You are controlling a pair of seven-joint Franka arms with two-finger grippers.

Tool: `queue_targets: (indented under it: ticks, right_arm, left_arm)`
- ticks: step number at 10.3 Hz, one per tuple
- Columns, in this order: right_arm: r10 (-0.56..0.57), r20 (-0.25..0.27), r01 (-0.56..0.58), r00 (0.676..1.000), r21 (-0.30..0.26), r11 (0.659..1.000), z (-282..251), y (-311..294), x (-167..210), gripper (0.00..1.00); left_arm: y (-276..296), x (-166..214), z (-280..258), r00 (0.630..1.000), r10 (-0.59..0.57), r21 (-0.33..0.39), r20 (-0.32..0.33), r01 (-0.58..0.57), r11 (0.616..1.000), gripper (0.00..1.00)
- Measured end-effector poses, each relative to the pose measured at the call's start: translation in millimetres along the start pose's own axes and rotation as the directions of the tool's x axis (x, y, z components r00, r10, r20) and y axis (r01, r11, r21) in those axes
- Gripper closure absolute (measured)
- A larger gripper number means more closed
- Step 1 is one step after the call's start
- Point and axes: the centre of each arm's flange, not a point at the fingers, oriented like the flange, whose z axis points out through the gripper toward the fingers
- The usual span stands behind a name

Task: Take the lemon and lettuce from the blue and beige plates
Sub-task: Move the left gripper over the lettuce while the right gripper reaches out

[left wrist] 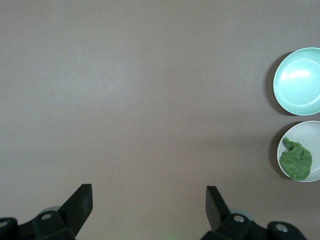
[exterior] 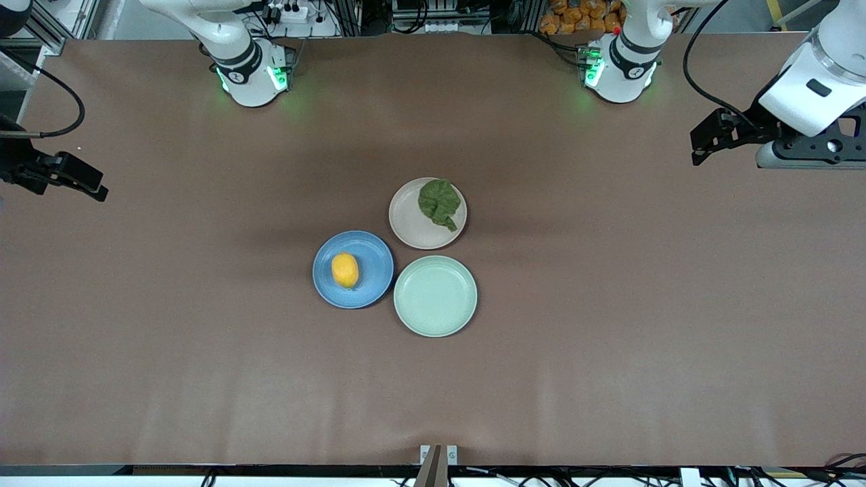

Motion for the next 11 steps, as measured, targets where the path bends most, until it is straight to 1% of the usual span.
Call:
queue_targets:
  ticks: [5,9,10,11]
  right_arm:
    - [0.0,0.0,0.0,1.0,0.0,1.0,0.0,0.0,0.0,0.0]
    - [0.0,0.0,0.0,1.0,0.0,1.0,0.0,-0.1,0.0,0.0]
    - [0.0,0.0,0.0,1.0,0.0,1.0,0.0,-0.2,0.0,0.0]
    - [-0.001,0.0,0.001,1.0,0.0,1.0,0.0,-0.6,-0.1,0.0]
  left_arm:
    - [-0.4,0.6,-5.3,1.0,-0.001,-0.002,-0.011,0.001,1.0,0.0]
    - [8.9,16.3,22.0,0.999,0.016,-0.003,0.037,-0.016,1.0,0.0]
    - [15.3,20.2,28.2,0.999,0.027,-0.009,0.043,-0.027,1.0,0.0]
    - [27.0,23.9,33.9,0.998,0.044,-0.032,0.043,-0.043,0.999,0.0]
